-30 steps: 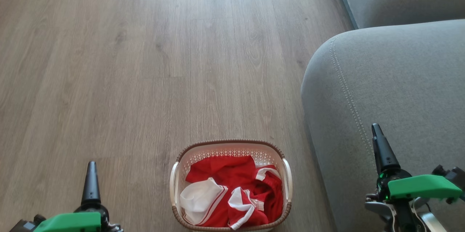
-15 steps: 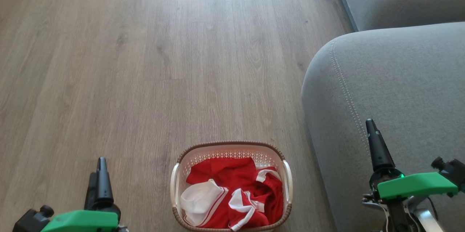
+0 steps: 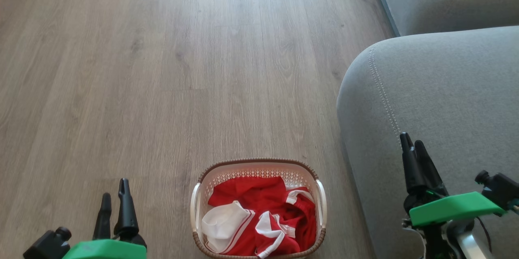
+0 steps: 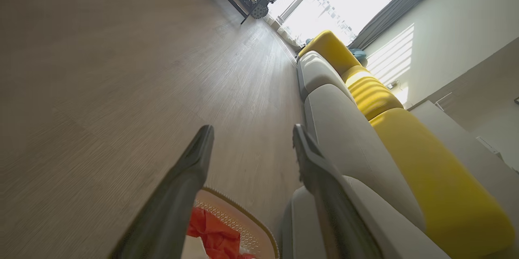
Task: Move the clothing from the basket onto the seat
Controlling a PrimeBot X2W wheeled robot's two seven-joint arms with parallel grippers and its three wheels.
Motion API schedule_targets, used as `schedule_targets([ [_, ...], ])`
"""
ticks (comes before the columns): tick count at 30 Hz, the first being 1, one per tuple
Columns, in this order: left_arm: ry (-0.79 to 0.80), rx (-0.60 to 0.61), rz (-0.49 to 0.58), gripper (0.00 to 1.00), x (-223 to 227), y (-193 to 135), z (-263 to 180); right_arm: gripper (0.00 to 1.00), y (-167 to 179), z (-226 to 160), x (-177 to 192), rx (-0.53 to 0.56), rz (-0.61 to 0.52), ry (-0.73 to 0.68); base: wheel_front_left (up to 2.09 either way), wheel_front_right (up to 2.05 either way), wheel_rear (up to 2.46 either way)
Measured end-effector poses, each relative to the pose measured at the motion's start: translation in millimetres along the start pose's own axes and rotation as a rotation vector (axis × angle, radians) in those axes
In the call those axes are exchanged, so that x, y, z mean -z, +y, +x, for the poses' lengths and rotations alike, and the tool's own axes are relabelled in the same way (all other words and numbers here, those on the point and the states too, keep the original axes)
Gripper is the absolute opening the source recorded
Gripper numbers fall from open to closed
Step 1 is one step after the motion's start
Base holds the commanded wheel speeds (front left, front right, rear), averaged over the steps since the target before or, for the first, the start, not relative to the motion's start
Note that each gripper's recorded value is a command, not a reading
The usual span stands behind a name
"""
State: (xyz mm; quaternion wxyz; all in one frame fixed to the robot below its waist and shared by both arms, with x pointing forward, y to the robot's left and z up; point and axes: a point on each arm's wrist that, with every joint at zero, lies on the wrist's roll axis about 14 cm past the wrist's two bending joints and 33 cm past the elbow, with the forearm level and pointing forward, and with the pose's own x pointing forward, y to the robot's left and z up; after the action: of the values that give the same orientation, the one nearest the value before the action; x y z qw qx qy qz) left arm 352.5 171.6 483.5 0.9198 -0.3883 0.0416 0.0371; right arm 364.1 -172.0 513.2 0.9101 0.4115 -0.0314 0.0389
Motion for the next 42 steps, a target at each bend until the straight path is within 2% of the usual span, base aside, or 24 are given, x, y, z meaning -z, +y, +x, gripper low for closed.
schedule_targets([
  [16,-0.011,0.004,0.226,1.0,5.1,2.6,-6.0,1.0,5.7,0.2,1.6,-0.034,-0.223,0.0,0.0,0.0,0.0],
  [42,-0.021,0.036,0.531,1.0,17.2,2.8,-13.0,1.0,-3.7,-4.3,9.5,-0.032,-0.568,0.035,0.0,0.0,0.0],
])
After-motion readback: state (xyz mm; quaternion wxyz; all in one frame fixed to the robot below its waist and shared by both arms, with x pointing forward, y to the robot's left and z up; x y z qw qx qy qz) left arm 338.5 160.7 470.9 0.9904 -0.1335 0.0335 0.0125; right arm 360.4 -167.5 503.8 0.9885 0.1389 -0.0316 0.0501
